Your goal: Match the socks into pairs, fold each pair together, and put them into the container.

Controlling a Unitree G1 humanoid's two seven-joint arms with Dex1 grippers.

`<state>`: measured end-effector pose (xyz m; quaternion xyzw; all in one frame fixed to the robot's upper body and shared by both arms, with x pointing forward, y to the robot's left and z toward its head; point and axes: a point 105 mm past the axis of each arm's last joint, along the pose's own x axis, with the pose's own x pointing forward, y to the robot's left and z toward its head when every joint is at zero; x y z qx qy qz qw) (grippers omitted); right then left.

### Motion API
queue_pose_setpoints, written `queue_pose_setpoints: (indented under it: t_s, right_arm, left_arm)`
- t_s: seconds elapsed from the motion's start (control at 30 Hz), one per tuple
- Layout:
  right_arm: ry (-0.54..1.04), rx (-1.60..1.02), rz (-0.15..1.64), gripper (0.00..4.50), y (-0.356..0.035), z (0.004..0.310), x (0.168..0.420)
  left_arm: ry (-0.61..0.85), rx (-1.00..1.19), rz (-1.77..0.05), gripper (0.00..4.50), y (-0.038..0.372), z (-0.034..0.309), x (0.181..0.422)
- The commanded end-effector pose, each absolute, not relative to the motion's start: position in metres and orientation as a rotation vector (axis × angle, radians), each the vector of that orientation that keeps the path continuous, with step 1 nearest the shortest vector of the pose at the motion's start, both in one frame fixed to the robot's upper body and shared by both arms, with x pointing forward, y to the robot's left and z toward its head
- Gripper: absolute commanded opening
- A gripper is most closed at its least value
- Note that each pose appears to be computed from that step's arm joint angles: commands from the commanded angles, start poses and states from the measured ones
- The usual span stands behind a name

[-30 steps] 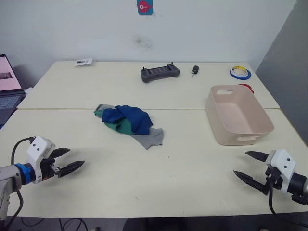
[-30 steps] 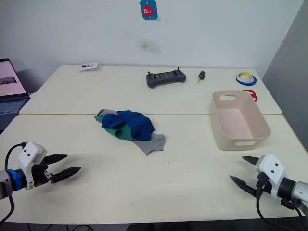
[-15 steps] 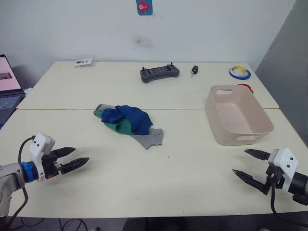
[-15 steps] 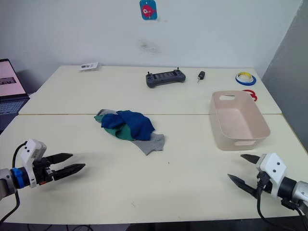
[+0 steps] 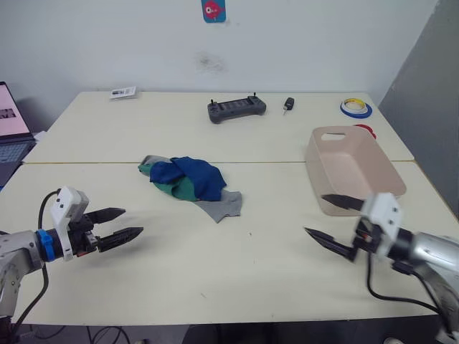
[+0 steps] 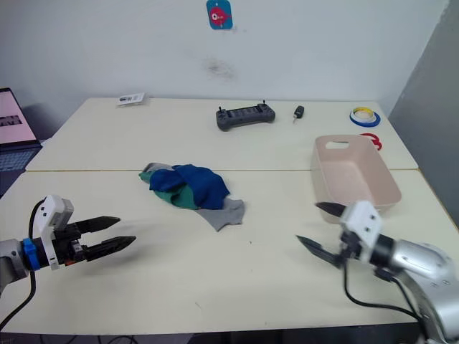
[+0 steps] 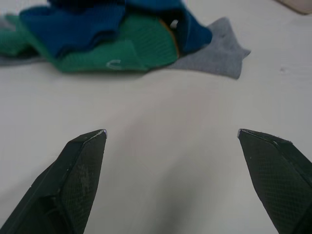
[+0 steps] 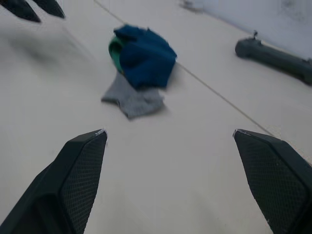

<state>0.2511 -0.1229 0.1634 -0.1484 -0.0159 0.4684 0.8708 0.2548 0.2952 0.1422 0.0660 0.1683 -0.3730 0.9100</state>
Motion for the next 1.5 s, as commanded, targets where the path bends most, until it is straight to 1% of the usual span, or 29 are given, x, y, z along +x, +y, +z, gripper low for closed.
queue_pose_setpoints:
  t_s: [0.03, 0.1, 0.13, 0.2, 0.33, 0.5, 0.6, 0.73, 0.9, 1.03, 1.13, 1.2, 1.27, 1.4, 1.43, 1.47, 1.5]
  right_arm:
    - [-0.044, -0.34, 0.985, 4.46, -0.094, 0.16, 0.269]
    - [-0.042, -0.348, 0.976, 4.46, -0.073, 0.157, 0.284]
    - [-0.043, -0.348, 0.975, 4.46, -0.063, 0.156, 0.29]
    - [-0.041, -0.352, 0.973, 4.46, -0.049, 0.154, 0.298]
    - [-0.017, -0.309, 0.957, 4.46, -0.017, 0.151, 0.314]
    - [0.008, -0.313, 0.935, 4.46, 0.012, 0.146, 0.333]
    - [0.01, -0.322, 0.924, 4.46, 0.022, 0.144, 0.343]
    - [0.03, -0.329, 0.917, 4.46, 0.029, 0.139, 0.352]
    - [0.048, -0.331, 0.931, 4.46, 0.038, 0.134, 0.355]
    - [0.06, -0.325, 0.963, 4.46, 0.051, 0.129, 0.352]
    - [0.069, -0.301, 0.955, 4.46, 0.056, 0.126, 0.355]
    - [0.075, -0.299, 0.947, 4.08, 0.057, 0.122, 0.357]
    - [0.085, -0.303, 0.944, 3.59, 0.058, 0.119, 0.358]
    - [0.094, -0.311, 0.933, 2.14, 0.058, 0.114, 0.361]
    - [0.096, -0.315, 0.928, 1.84, 0.058, 0.113, 0.362]
    - [0.095, -0.318, 0.926, 1.42, 0.058, 0.113, 0.362]
    - [0.093, -0.318, 0.925, 1.14, 0.059, 0.113, 0.362]
  left_arm:
    - [0.223, 0.191, -0.803, 4.5, 0.294, 0.168, 0.259]
    - [0.185, 0.173, -0.849, 4.5, 0.287, 0.174, 0.259]
    - [0.195, 0.175, -0.875, 4.5, 0.283, 0.174, 0.257]
    - [0.214, 0.163, -0.896, 4.5, 0.279, 0.174, 0.257]
    - [0.207, 0.162, -0.928, 4.5, 0.273, 0.175, 0.257]
    - [0.191, 0.172, -0.993, 4.5, 0.263, 0.174, 0.252]
    - [0.19, 0.181, -1.002, 4.5, 0.262, 0.174, 0.252]
    - [0.179, 0.188, -1.019, 4.5, 0.258, 0.177, 0.253]
    - [0.177, 0.209, -1.046, 4.5, 0.254, 0.182, 0.249]
    - [0.197, 0.216, -1.019, 4.5, 0.26, 0.179, 0.246]
    - [0.212, 0.218, -0.997, 4.5, 0.264, 0.176, 0.245]
    - [0.223, 0.212, -0.988, 4.5, 0.265, 0.173, 0.245]
    - [0.222, 0.206, -0.983, 4.5, 0.265, 0.173, 0.245]
    - [0.218, 0.208, -0.98, 4.5, 0.265, 0.173, 0.246]
    - [0.216, 0.209, -0.98, 4.5, 0.265, 0.173, 0.247]
    - [0.214, 0.21, -0.98, 4.5, 0.264, 0.173, 0.247]
    - [0.213, 0.21, -0.98, 4.5, 0.264, 0.173, 0.247]
